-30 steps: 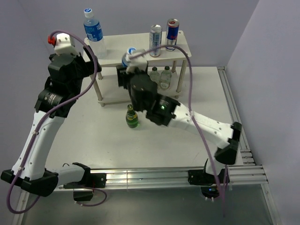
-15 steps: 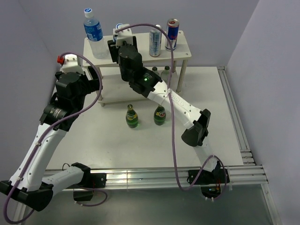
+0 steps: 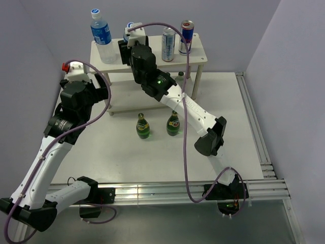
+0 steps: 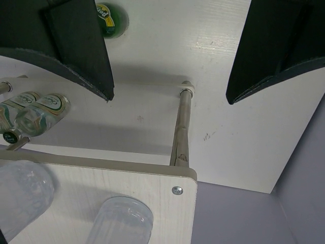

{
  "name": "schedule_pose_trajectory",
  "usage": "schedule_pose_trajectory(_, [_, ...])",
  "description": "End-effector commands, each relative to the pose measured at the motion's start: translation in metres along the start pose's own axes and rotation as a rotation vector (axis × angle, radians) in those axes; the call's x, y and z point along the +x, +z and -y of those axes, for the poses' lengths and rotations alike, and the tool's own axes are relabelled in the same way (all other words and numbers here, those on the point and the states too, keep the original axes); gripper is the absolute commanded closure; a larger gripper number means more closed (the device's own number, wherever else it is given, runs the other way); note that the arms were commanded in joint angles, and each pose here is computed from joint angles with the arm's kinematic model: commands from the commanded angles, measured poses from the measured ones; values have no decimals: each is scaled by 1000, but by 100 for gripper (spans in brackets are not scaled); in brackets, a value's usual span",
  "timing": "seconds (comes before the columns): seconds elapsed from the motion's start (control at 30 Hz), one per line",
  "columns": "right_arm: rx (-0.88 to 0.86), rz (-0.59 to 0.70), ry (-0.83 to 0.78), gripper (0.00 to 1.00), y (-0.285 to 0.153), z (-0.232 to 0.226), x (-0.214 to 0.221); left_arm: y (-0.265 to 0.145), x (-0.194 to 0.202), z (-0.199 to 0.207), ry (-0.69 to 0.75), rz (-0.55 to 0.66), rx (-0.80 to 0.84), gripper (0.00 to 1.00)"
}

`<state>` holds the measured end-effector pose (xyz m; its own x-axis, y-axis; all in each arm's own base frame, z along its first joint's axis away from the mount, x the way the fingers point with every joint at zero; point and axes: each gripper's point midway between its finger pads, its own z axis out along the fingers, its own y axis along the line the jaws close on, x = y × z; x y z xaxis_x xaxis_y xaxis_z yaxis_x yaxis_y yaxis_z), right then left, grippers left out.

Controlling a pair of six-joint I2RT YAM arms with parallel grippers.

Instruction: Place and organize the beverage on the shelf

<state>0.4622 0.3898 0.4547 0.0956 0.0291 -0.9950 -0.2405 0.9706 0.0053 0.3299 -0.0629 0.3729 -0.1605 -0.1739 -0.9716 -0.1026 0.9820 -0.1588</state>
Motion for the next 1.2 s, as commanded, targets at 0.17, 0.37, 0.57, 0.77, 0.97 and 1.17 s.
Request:
schedule_pose_trajectory(0.17, [-20, 181, 156, 66, -2, 11, -69, -5, -13, 0, -29, 53, 25, 1])
schedule_pose_trajectory(0.37, [-21, 179, 154, 7, 2, 11, -65, -4, -12, -1, -32, 51, 25, 1])
schedule_pose_trajectory(0.57, [-18, 176, 152, 0, 6, 11, -60, -5, -11, -4, -31, 51, 17, 1])
schedule_pose_trajectory(0.77, [-9, 179, 156, 5, 15, 10, -49, -6, -11, -5, -34, 54, 14, 1])
schedule_pose_trajectory(0.97, [-2, 183, 162, 5, 24, 9, -40, -5, -10, -5, -30, 51, 14, 1])
schedule_pose_trajectory(1.17, [4, 171, 164, 5, 27, 10, -32, -2, -7, -5, -30, 43, 12, 1])
